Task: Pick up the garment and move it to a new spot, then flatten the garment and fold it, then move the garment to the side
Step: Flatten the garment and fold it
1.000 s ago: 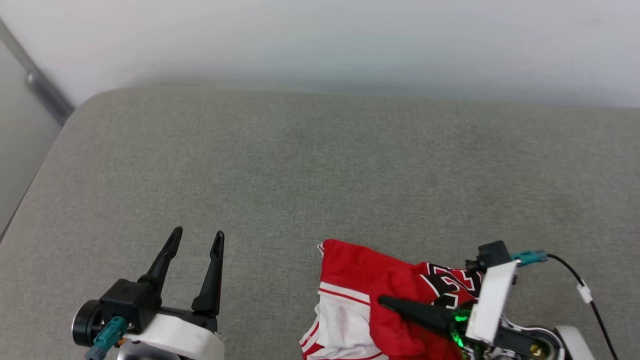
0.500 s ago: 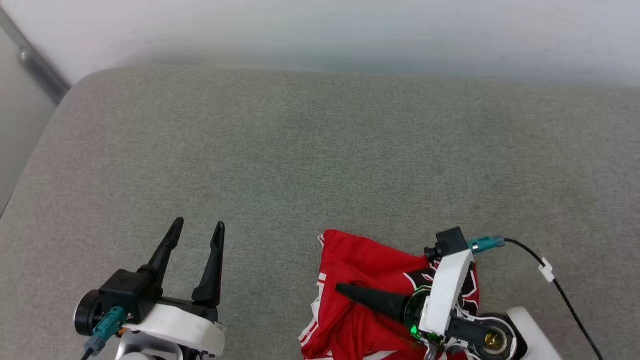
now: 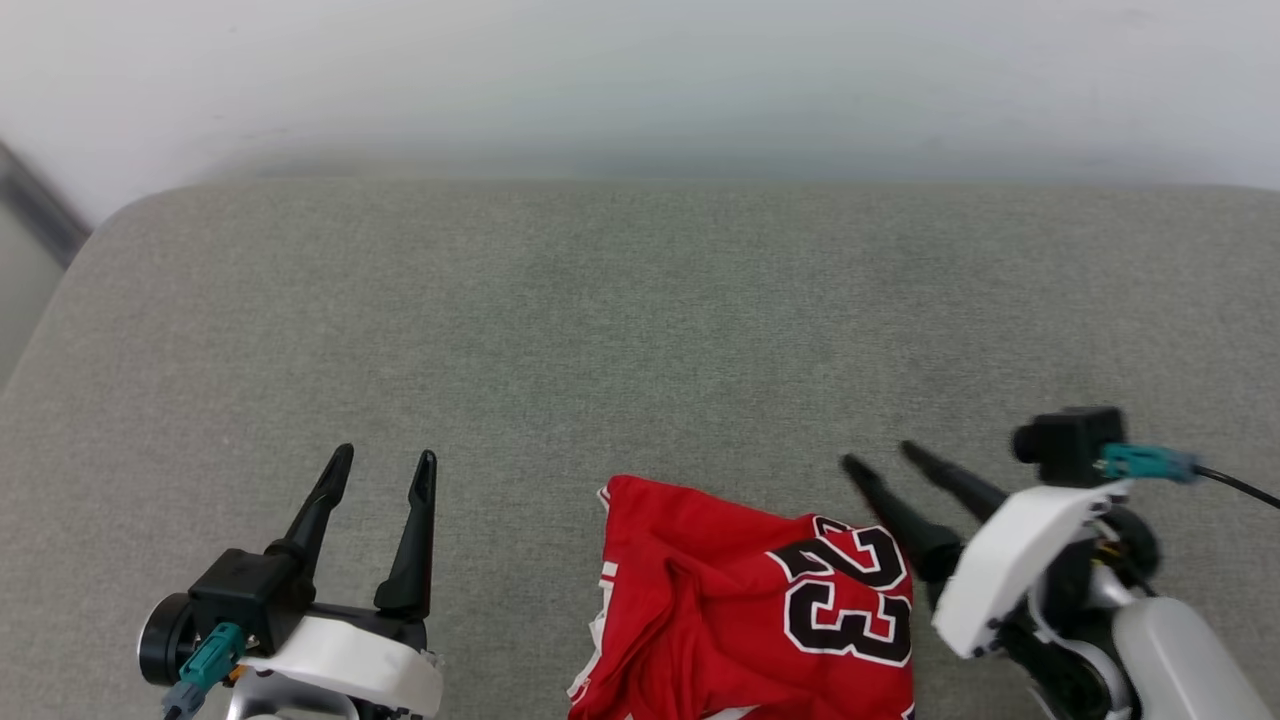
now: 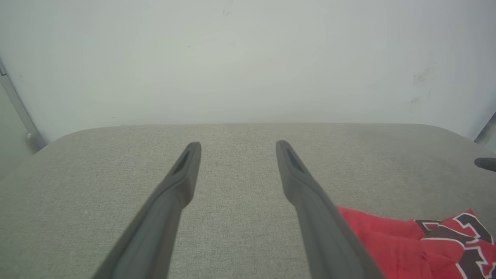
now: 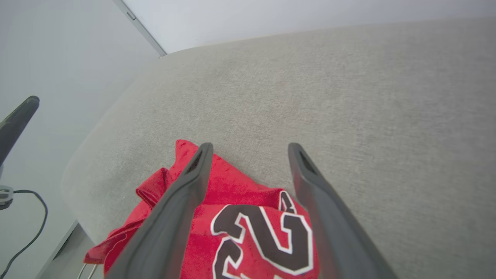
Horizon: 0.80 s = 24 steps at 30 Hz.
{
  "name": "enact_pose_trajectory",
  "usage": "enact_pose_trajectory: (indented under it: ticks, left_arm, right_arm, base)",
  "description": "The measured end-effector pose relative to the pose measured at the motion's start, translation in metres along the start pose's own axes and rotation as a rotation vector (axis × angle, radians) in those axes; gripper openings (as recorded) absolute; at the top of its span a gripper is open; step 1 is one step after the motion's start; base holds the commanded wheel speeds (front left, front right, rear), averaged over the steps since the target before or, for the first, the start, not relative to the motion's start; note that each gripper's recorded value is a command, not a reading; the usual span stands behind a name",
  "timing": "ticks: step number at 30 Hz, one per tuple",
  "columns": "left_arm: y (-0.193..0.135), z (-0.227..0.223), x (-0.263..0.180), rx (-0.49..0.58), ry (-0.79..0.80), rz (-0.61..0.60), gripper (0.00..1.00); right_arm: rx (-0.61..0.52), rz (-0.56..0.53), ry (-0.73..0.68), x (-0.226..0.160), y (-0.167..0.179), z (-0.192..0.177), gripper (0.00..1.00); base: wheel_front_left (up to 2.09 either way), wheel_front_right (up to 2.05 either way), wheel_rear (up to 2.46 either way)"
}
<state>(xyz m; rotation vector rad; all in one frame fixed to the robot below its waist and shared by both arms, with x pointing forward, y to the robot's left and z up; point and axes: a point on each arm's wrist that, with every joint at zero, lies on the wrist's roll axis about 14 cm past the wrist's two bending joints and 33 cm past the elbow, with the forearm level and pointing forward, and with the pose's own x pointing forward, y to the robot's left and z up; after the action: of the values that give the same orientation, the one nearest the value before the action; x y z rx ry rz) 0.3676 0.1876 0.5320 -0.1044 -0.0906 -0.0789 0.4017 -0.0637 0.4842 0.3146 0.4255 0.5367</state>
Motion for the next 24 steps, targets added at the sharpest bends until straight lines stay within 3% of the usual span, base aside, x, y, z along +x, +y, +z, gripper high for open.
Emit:
enact_pose_trajectory:
  ticks: [6,10,17,24]
  left_arm:
    - [-0.005,0.005,0.003,0.0,-0.021,-0.009,1.0]
    - [-0.007,0.009,0.003,-0.002,-0.035,-0.009,1.0]
    - [-0.009,0.017,-0.002,0.009,-0.065,-0.007,1.0]
    - [-0.01,0.016,-0.015,0.01,-0.067,-0.004,1.0]
  right_arm:
    - [-0.157,-0.262,-0.224,-0.045,-0.06,0.041,1.0]
    - [-0.212,-0.347,-0.383,-0.073,-0.069,0.066,1.0]
    - [-0.293,-0.381,-0.529,-0.105,-0.055,0.082,1.0]
    - [-0.283,-0.376,-0.496,-0.12,-0.042,0.058,1.0]
  base:
    - [0.0,0.0,0.0]
    - [0.0,0.0,0.0]
    - [0.0,0.0,0.0]
    - [0.0,0.0,0.0]
